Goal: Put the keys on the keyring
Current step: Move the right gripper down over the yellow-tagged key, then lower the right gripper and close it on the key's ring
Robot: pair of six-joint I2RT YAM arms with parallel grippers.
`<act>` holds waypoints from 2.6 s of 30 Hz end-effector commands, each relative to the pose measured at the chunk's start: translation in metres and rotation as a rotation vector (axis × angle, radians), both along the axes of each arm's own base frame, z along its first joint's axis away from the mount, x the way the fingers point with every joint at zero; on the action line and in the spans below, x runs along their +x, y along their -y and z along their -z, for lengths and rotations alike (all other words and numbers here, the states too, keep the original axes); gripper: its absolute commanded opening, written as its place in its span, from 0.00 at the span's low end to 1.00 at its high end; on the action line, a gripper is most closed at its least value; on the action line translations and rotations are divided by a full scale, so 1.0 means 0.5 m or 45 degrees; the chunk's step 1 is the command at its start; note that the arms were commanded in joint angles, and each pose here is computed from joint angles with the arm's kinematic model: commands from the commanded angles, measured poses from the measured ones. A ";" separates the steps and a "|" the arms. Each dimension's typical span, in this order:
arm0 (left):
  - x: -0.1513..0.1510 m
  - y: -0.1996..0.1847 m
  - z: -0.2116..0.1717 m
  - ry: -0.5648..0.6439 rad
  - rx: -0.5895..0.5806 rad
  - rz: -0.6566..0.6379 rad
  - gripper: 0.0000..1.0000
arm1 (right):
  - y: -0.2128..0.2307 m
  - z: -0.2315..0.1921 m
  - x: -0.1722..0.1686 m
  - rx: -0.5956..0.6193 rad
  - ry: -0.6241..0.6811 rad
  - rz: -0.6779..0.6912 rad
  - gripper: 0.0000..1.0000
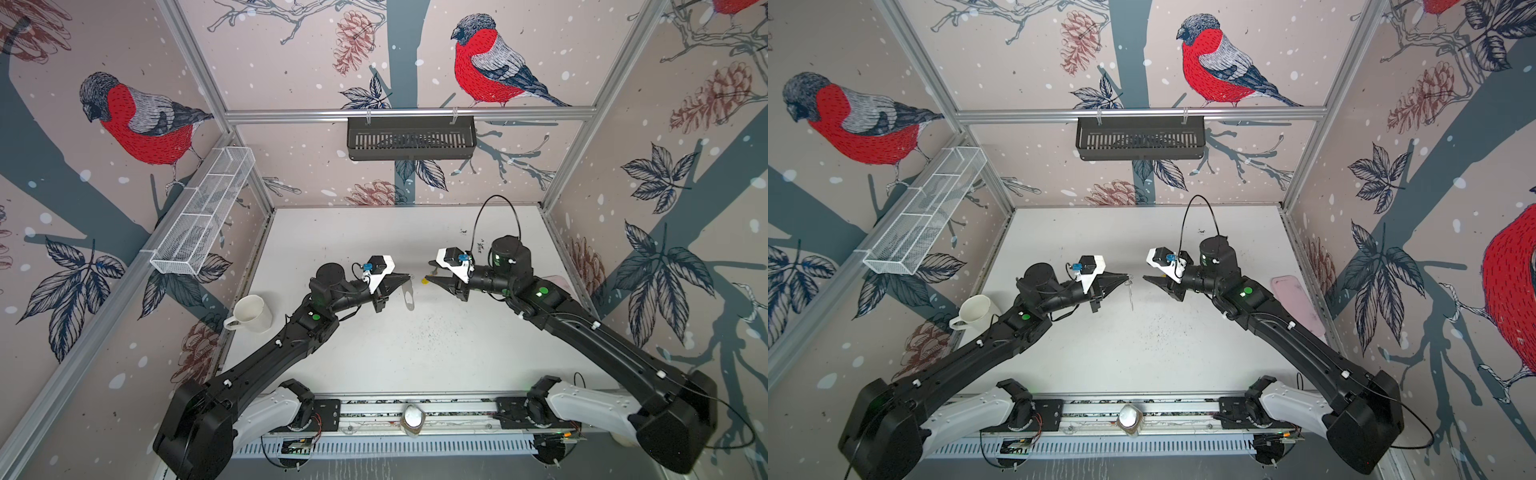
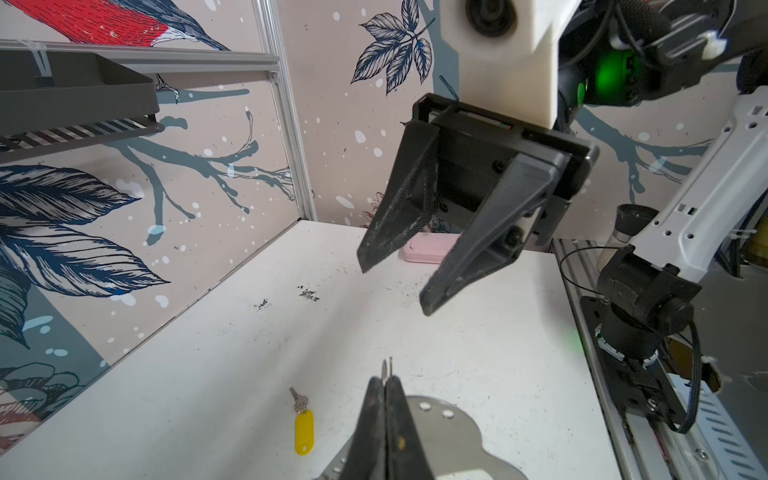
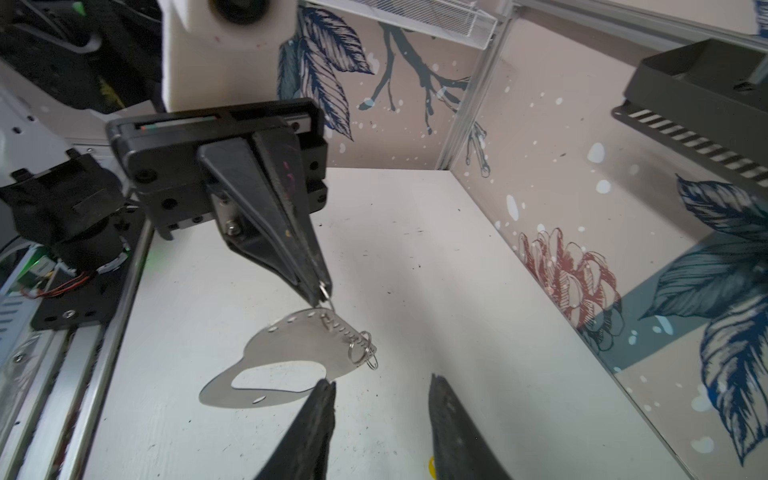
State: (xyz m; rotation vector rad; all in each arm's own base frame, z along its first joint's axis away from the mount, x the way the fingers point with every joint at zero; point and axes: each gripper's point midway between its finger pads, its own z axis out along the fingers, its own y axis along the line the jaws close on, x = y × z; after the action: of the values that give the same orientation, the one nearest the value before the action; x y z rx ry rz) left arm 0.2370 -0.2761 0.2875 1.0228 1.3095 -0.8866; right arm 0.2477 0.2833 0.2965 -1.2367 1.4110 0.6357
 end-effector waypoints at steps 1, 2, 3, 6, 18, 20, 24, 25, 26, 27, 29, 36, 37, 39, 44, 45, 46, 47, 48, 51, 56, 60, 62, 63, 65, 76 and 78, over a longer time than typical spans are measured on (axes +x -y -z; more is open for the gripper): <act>0.009 -0.001 -0.038 0.058 -0.083 -0.024 0.00 | 0.020 -0.040 0.057 0.154 0.031 0.207 0.43; 0.011 0.000 -0.038 0.055 -0.088 -0.027 0.00 | 0.025 -0.032 0.071 0.174 -0.001 0.252 0.43; 0.014 0.000 -0.037 0.049 -0.096 -0.034 0.00 | 0.030 -0.022 0.085 0.196 -0.041 0.298 0.44; 0.021 -0.003 -0.038 0.040 -0.128 -0.061 0.00 | 0.047 0.022 0.137 0.232 -0.159 0.477 0.44; 0.024 -0.026 -0.038 0.003 -0.229 -0.148 0.00 | 0.078 0.320 0.274 0.077 -0.604 0.924 0.43; 0.022 -0.031 -0.038 0.004 -0.232 -0.160 0.00 | 0.079 0.362 0.290 0.030 -0.653 0.975 0.43; 0.020 -0.036 -0.040 0.013 -0.230 -0.174 0.00 | 0.071 0.429 0.317 -0.035 -0.728 1.076 0.46; 0.020 -0.037 -0.039 0.013 -0.226 -0.177 0.00 | 0.072 0.442 0.323 -0.054 -0.734 1.117 0.48; 0.021 -0.038 -0.038 0.012 -0.225 -0.181 0.00 | 0.073 0.458 0.330 -0.078 -0.745 1.152 0.50; 0.020 -0.038 -0.039 0.013 -0.224 -0.180 0.00 | 0.071 0.472 0.333 -0.100 -0.761 1.176 0.52; 0.019 -0.037 -0.038 0.011 -0.221 -0.174 0.00 | 0.066 0.493 0.334 -0.125 -0.790 1.190 0.56; 0.018 -0.038 -0.034 0.007 -0.207 -0.179 0.00 | 0.066 0.527 0.330 -0.122 -0.889 1.213 0.64; 0.018 -0.038 -0.033 0.007 -0.204 -0.179 0.00 | 0.062 0.528 0.328 -0.116 -0.905 1.196 0.64; 0.017 -0.039 -0.032 0.007 -0.202 -0.181 0.00 | 0.054 0.532 0.324 -0.103 -0.943 1.166 0.64; 0.015 -0.039 -0.032 0.009 -0.196 -0.177 0.00 | 0.035 0.539 0.316 -0.077 -1.011 1.104 0.65; 0.015 -0.040 -0.032 0.010 -0.195 -0.180 0.00 | 0.030 0.539 0.314 -0.074 -1.024 1.084 0.65; 0.015 -0.040 -0.033 0.013 -0.195 -0.181 0.00 | 0.025 0.538 0.313 -0.070 -1.031 1.070 0.65; 0.014 -0.040 -0.032 0.013 -0.192 -0.180 0.00 | 0.020 0.537 0.312 -0.067 -1.041 1.051 0.65; 0.013 -0.040 -0.033 0.014 -0.192 -0.179 0.00 | 0.013 0.536 0.309 -0.066 -1.050 1.023 0.64; 0.013 -0.041 -0.033 0.015 -0.191 -0.180 0.00 | -0.008 0.533 0.304 -0.062 -1.080 0.947 0.64; 0.013 -0.040 -0.032 0.014 -0.186 -0.178 0.00 | -0.045 0.521 0.290 -0.047 -1.127 0.805 0.61; 0.012 -0.041 -0.033 0.017 -0.186 -0.176 0.00 | -0.061 0.496 0.282 -0.020 -1.118 0.716 0.59; 0.013 -0.043 -0.032 0.016 -0.186 -0.185 0.00 | -0.056 0.487 0.285 -0.024 -1.085 0.729 0.59; 0.012 -0.042 -0.033 0.017 -0.187 -0.184 0.00 | -0.051 0.484 0.288 -0.030 -1.065 0.743 0.58; 0.011 -0.043 -0.033 0.017 -0.189 -0.185 0.00 | -0.038 0.487 0.290 -0.071 -1.020 0.787 0.58; 0.012 -0.043 -0.030 0.009 -0.196 -0.184 0.00 | -0.022 0.521 0.286 -0.296 -0.807 0.929 0.48; 0.012 -0.043 -0.031 0.009 -0.197 -0.184 0.00 | -0.025 0.526 0.286 -0.314 -0.788 0.938 0.44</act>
State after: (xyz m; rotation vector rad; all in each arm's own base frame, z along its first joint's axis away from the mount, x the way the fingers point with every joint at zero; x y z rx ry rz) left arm 0.2443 -0.2549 0.2926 0.8107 1.3132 -0.8544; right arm 0.3832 0.3045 0.0364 -0.6022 2.3651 0.4513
